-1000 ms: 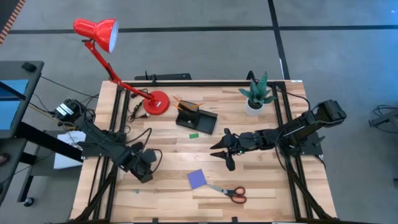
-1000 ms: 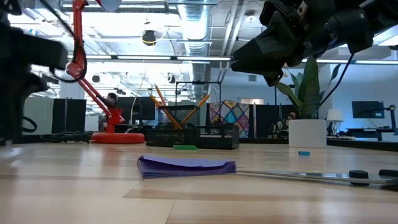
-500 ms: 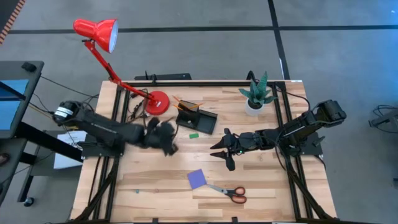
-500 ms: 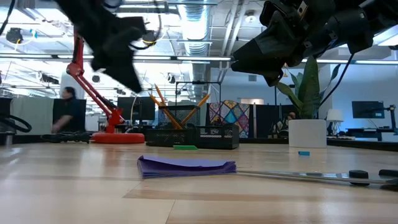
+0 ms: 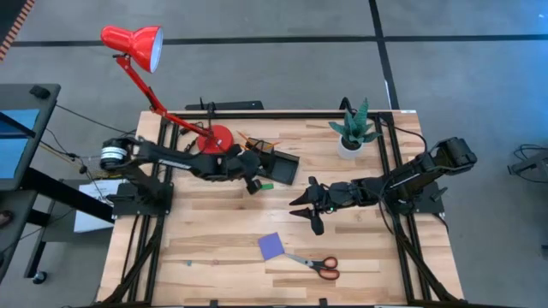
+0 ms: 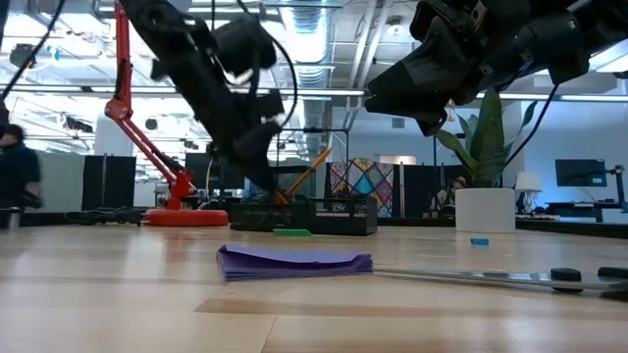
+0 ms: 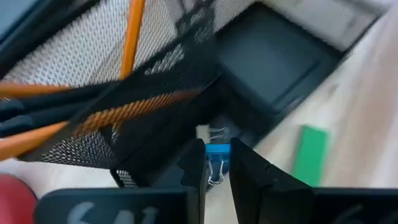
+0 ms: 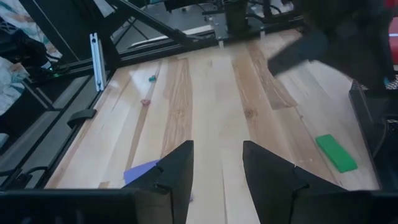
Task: Pick and place office supplies into organizer
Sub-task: Put the top left blue binder clip into the black desk organizer, then put the pink binder clip into the black desk organizer
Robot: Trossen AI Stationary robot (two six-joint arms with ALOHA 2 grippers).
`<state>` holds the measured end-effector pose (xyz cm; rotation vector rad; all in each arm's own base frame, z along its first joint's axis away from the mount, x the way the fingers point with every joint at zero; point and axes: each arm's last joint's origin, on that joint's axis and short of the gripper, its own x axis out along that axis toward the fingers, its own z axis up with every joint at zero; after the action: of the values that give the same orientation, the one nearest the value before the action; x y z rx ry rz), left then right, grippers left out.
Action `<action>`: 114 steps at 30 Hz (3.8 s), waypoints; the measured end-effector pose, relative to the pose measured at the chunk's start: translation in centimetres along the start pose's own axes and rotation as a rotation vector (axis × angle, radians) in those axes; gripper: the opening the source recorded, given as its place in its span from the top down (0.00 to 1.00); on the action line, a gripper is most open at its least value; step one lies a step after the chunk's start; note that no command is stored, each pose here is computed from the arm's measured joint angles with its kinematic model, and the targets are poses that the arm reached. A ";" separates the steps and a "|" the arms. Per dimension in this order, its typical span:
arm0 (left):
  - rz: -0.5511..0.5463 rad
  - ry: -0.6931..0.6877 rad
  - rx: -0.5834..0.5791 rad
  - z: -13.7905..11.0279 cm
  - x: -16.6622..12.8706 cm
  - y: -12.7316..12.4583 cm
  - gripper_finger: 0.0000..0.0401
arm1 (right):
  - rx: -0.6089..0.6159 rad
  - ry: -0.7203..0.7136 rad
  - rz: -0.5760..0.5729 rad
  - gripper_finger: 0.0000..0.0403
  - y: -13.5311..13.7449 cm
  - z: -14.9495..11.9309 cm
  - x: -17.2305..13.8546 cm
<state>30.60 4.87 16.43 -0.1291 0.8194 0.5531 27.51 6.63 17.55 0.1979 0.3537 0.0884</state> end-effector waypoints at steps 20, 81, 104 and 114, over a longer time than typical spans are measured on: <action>0.003 -0.027 0.027 0.0 2.0 0.4 0.64 | -0.001 0.007 -0.002 0.67 0.0 -0.1 0.0; 0.014 -0.046 -0.250 -11.7 -17.2 -4.6 0.63 | -0.011 0.092 -0.361 0.72 4.0 -3.4 -2.2; -0.656 0.257 -0.111 -15.2 -18.7 -10.4 0.62 | 0.036 0.101 -0.281 0.72 3.5 -2.9 -1.8; -0.611 0.393 -0.122 -18.6 -15.7 -15.2 0.62 | 0.034 0.106 -0.283 0.72 3.5 -3.0 -1.8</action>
<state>17.54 -20.59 13.54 -0.5929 1.0670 -0.0071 24.62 10.33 16.14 0.1756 0.4857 -0.1866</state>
